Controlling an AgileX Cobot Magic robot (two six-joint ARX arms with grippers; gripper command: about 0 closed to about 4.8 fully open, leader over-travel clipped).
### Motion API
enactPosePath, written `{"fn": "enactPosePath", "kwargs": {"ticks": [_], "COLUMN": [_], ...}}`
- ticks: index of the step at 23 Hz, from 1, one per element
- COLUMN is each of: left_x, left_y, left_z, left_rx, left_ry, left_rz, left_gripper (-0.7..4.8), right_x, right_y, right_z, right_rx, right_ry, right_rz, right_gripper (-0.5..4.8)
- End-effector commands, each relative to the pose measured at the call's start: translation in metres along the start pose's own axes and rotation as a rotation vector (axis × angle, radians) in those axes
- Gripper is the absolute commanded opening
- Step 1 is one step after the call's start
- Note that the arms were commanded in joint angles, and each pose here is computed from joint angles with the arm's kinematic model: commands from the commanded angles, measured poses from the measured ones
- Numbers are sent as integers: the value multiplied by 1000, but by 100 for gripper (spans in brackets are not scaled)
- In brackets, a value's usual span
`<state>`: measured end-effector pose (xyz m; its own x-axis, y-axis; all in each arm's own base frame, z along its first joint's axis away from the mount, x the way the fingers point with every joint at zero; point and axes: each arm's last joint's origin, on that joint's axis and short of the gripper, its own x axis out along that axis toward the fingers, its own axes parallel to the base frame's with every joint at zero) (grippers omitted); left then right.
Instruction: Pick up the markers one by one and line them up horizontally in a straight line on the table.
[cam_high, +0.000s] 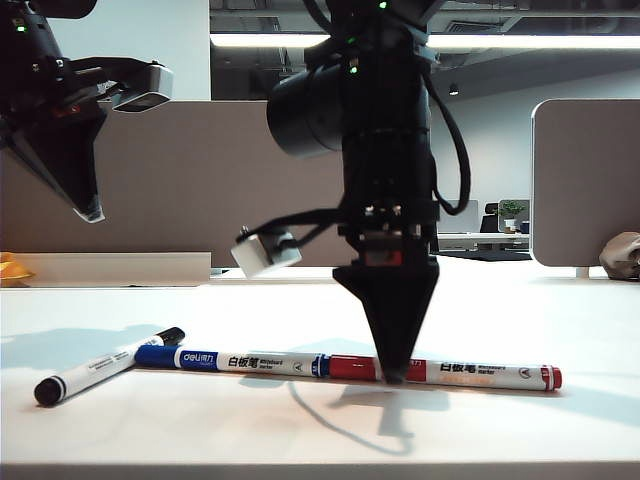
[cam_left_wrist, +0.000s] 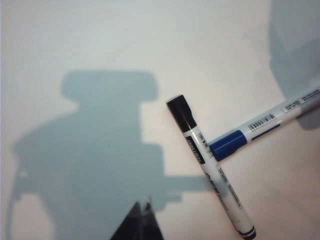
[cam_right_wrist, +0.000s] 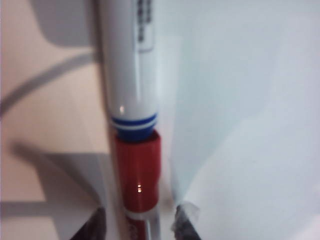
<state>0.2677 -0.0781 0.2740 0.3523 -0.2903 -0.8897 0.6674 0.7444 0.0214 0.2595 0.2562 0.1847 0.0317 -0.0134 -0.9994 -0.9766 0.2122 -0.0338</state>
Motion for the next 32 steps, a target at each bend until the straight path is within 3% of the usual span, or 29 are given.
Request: {"fn": "enactPosePath", "kwargs": {"ticks": [1,15,20,23,26,32], "left_x": [-2,-2,-2,-2,-2,1], "left_y": [0,-1,-3,-4,-4,-5], "left_z": [1,-1,-3,-3,-4,-7], "left_rx": [0,-3,-9,-11,-13,-70], "left_ry": [-11,6,11,10,18,59], "left_rz": [-1,-13,-57,-80,-84,-110], "left_gripper": [-5,-5,10,27,27,27], "right_x": [-14,-72,-97,-116,-148,-197], "right_y": [-2,-2,2,6,15,37], "right_z": [3,-1,-9,-17,-31,-68], "right_rx": [3,19,111,133,148,206], "right_ry": [-36,-181,-272,-340,-453,-613], "right_rz": [-19,-137,-178,-212,-267,-329], "right_gripper": [181,181,178,120,-2,-1]}}
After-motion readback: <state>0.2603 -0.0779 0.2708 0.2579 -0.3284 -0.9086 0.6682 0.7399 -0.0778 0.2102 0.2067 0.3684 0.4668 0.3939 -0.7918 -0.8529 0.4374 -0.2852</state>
